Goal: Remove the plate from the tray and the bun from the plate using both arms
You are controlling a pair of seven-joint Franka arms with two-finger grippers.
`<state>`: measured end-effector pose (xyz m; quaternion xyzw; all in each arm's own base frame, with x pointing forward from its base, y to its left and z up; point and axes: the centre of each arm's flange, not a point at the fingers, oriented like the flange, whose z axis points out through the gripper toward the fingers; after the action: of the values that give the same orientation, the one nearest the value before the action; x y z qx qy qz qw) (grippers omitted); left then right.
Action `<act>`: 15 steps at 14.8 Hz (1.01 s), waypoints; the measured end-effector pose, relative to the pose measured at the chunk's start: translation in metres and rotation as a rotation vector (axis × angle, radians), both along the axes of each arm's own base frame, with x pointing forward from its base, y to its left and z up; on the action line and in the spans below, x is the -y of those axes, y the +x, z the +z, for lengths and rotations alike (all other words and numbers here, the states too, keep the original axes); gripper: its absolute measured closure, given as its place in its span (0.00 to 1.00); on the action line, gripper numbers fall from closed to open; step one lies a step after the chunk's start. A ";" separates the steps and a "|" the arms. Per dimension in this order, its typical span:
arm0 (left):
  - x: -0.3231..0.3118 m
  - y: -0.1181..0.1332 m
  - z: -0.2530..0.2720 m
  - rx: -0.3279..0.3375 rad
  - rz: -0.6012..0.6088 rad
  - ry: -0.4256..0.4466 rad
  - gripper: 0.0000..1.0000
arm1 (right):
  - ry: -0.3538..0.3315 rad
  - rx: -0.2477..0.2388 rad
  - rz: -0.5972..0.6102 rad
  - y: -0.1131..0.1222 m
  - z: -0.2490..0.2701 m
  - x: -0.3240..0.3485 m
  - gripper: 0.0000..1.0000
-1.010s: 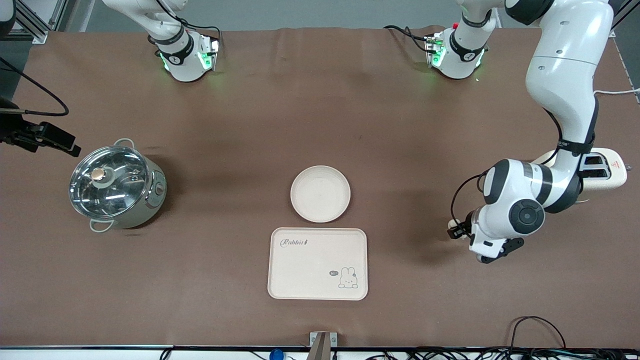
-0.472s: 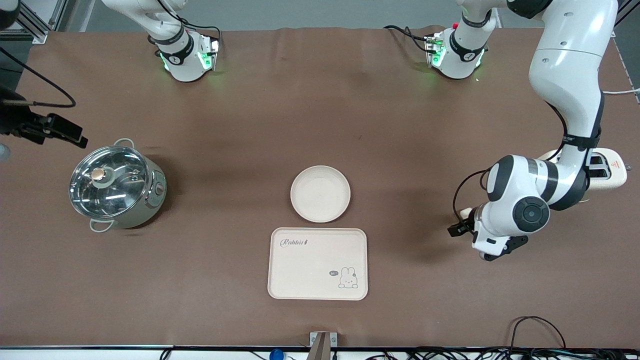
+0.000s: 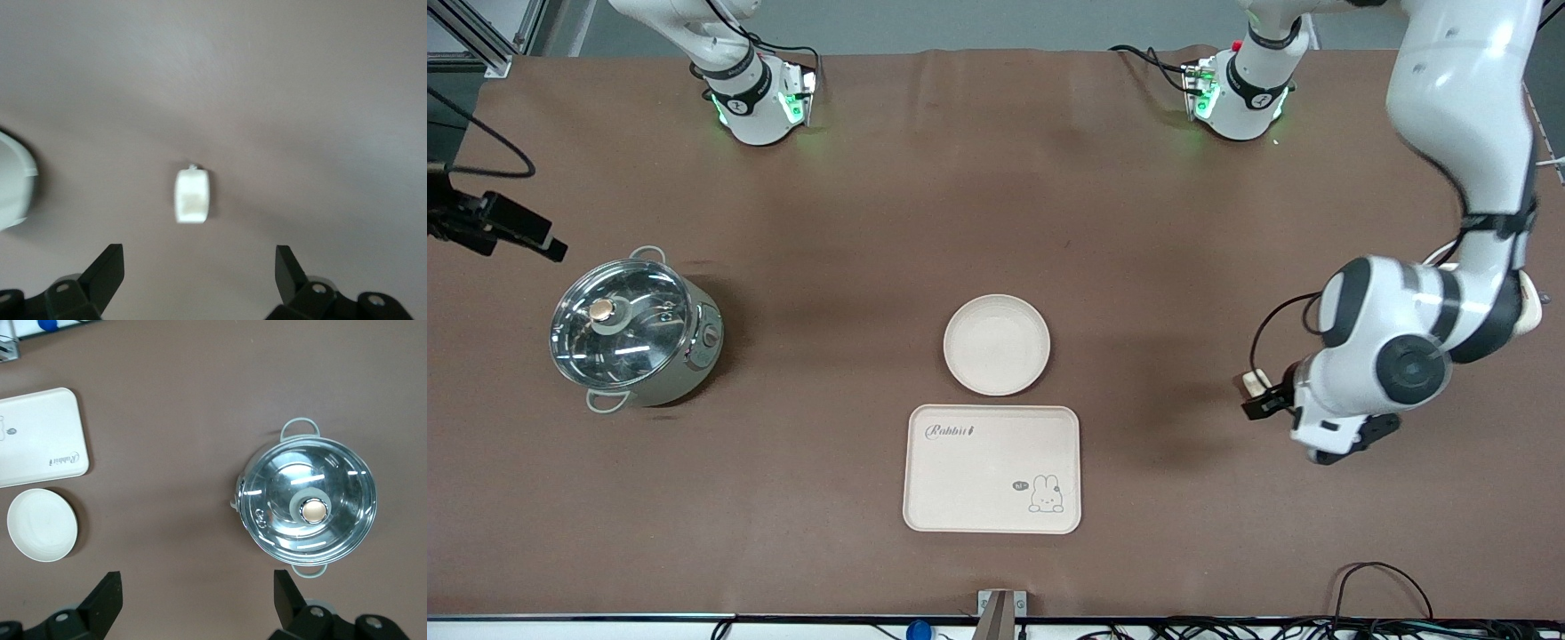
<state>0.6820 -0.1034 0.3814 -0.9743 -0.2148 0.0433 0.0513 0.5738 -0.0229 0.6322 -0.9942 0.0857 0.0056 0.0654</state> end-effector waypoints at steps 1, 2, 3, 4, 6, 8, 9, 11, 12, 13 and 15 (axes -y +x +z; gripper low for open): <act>-0.002 -0.004 0.046 0.028 -0.042 0.004 0.00 | 0.003 -0.006 -0.009 0.002 -0.006 0.006 0.00; -0.006 -0.012 0.091 0.064 -0.089 0.007 0.00 | 0.003 -0.003 -0.019 0.004 -0.008 0.012 0.00; -0.012 -0.021 0.130 0.104 -0.126 0.012 0.00 | 0.001 0.011 -0.027 0.005 -0.007 0.016 0.00; -0.020 -0.033 0.165 0.135 -0.156 0.020 0.00 | -0.005 0.031 -0.033 0.007 -0.004 0.020 0.00; -0.034 -0.062 0.218 0.137 -0.228 0.040 0.00 | -0.042 0.049 -0.037 0.007 -0.001 0.026 0.00; -0.041 -0.091 0.256 0.123 -0.297 0.048 0.00 | -0.070 0.045 -0.038 0.006 0.000 0.029 0.00; -0.045 -0.104 0.271 0.116 -0.332 0.037 0.00 | -0.076 0.035 -0.040 0.003 0.001 0.031 0.00; -0.058 -0.125 0.289 0.086 -0.408 -0.016 0.00 | -0.078 0.019 -0.035 -0.008 0.010 0.038 0.00; -0.062 -0.132 0.293 0.076 -0.430 -0.047 0.00 | -0.078 0.014 -0.027 -0.014 0.015 0.041 0.00; -0.063 -0.138 0.294 0.070 -0.446 -0.068 0.00 | -0.076 0.005 -0.020 -0.020 0.019 0.042 0.00; -0.047 -0.152 0.288 0.061 -0.481 -0.076 0.00 | -0.075 -0.006 -0.011 -0.026 0.023 0.040 0.00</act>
<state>0.5301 -0.0566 0.6691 -0.9995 0.0237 0.0083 0.0171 0.5480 -0.0624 0.6557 -0.9954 0.0914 0.0048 0.0280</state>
